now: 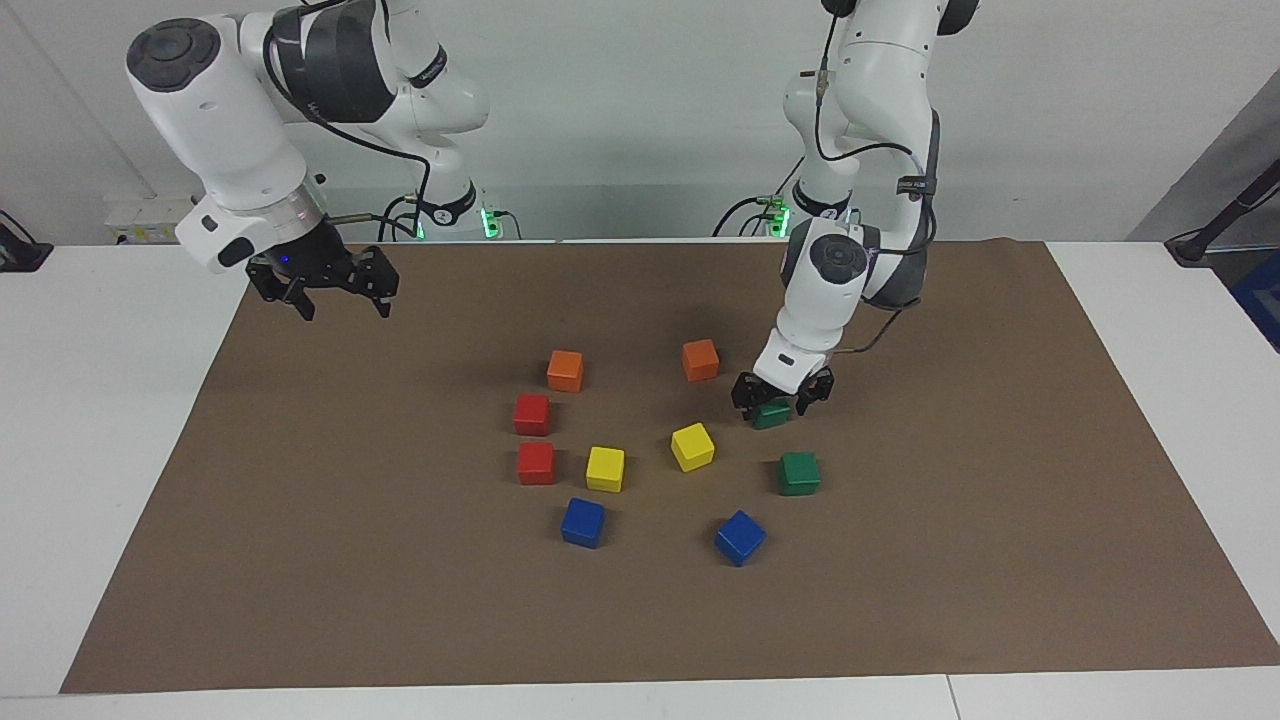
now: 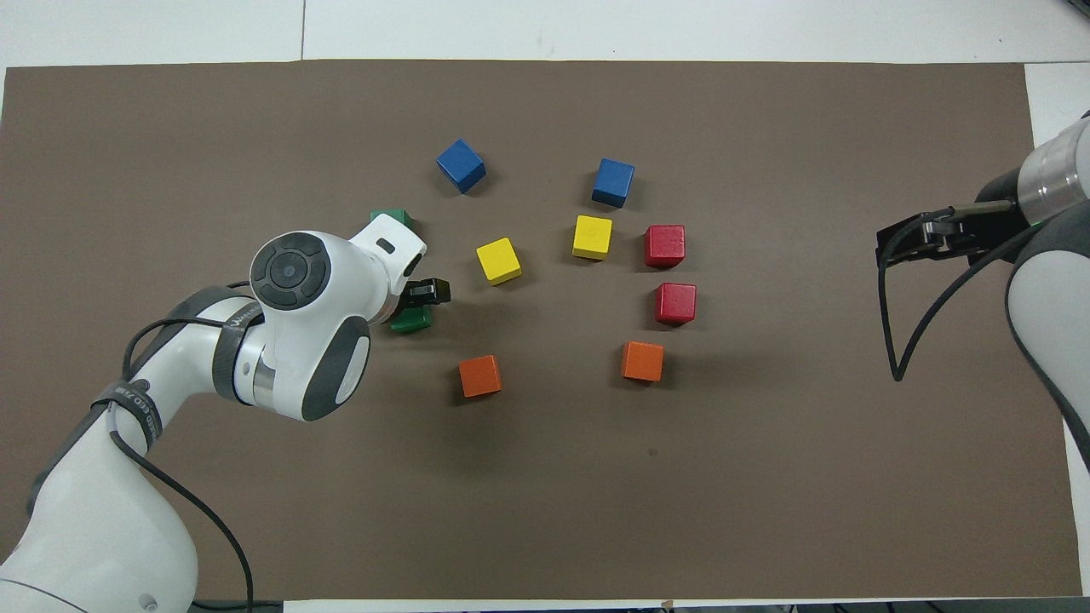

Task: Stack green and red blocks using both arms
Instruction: 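Reach the left gripper to the green cube nearer the robot and grasp it, then carry the green cube outward with the left gripper while the right gripper reaches red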

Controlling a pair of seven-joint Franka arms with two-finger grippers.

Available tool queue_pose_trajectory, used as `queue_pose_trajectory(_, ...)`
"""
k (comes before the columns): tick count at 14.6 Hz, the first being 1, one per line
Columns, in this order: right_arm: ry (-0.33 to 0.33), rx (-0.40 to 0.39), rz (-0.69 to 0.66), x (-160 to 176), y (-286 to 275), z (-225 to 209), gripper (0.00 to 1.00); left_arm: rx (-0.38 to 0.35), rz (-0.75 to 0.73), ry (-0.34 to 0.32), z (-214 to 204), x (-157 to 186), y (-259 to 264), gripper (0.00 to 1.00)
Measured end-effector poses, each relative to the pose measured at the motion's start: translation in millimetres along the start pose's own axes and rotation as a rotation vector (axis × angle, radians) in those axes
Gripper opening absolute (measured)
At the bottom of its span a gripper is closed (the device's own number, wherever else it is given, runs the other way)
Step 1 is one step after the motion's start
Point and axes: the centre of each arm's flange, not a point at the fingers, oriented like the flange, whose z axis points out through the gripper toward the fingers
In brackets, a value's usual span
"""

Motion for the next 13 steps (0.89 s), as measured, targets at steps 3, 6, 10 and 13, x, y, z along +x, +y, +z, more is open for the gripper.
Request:
queue_pose_trajectory(3,0.005,0.000,-0.007,0,-4,-1,1.00,0.015,0.020,0.006,3,0,0,0.90)
queue_pose_trajectory(6,0.006,0.002,0.012,-2,-27,-2,1.00,0.015,0.026,0.007,4,-2,3,0.88)
queue_pose_trajectory(10,0.042,0.008,0.113,-9,-106,1,1.00,0.014,0.035,0.008,5,-4,7,0.55)
queue_pose_trajectory(13,0.068,0.019,0.155,-12,-144,25,1.00,0.013,0.020,0.011,5,-3,7,0.55)
